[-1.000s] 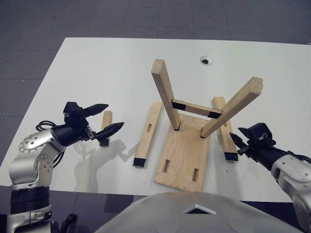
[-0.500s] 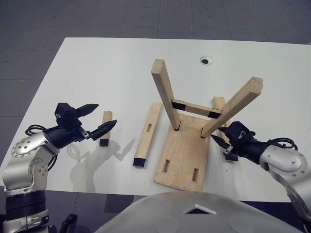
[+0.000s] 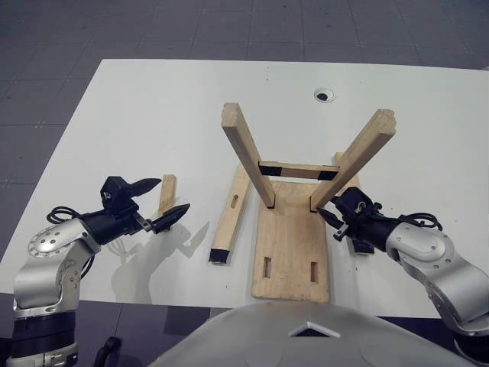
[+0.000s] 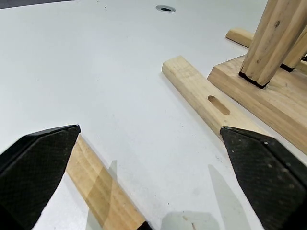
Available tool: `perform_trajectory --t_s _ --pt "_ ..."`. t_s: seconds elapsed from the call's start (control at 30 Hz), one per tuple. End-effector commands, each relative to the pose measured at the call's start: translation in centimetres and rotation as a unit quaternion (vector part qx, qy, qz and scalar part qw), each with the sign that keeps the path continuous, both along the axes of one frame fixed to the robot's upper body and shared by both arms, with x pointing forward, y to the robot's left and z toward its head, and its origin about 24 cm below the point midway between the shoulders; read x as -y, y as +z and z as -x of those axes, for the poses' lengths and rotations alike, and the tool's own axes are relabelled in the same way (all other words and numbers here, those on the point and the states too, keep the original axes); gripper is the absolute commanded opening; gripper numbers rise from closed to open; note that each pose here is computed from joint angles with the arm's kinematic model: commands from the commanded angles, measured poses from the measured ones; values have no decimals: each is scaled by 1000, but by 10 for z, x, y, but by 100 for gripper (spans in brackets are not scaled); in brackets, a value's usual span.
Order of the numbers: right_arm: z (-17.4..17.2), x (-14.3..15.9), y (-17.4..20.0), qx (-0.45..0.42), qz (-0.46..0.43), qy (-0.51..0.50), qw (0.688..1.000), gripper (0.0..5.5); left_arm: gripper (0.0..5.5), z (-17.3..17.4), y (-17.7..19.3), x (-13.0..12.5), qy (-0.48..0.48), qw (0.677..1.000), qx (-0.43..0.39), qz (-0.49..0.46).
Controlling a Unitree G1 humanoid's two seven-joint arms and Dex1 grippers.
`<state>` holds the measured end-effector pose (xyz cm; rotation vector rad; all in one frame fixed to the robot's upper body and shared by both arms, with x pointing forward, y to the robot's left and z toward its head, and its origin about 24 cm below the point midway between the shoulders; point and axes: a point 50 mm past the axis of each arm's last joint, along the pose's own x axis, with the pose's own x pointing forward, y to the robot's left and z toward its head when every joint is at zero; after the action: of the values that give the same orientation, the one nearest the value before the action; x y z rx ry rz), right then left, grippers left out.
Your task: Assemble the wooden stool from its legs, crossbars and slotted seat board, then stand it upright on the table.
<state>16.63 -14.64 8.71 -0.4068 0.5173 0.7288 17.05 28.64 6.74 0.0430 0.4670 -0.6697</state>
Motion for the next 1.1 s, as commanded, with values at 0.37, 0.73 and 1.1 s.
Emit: perform_trajectory --t_s 0.37,0.73,1.1 --pt "12 8 11 13 -4 -32 999 159 549 -15 24 29 182 981 72 -6" --pt "15 7 12 18 -15 -50 999 159 549 1 -2 47 245 956 5 -158" --pt "16 6 16 28 -23 -57 998 159 549 20 -35 52 286 941 -83 -160"
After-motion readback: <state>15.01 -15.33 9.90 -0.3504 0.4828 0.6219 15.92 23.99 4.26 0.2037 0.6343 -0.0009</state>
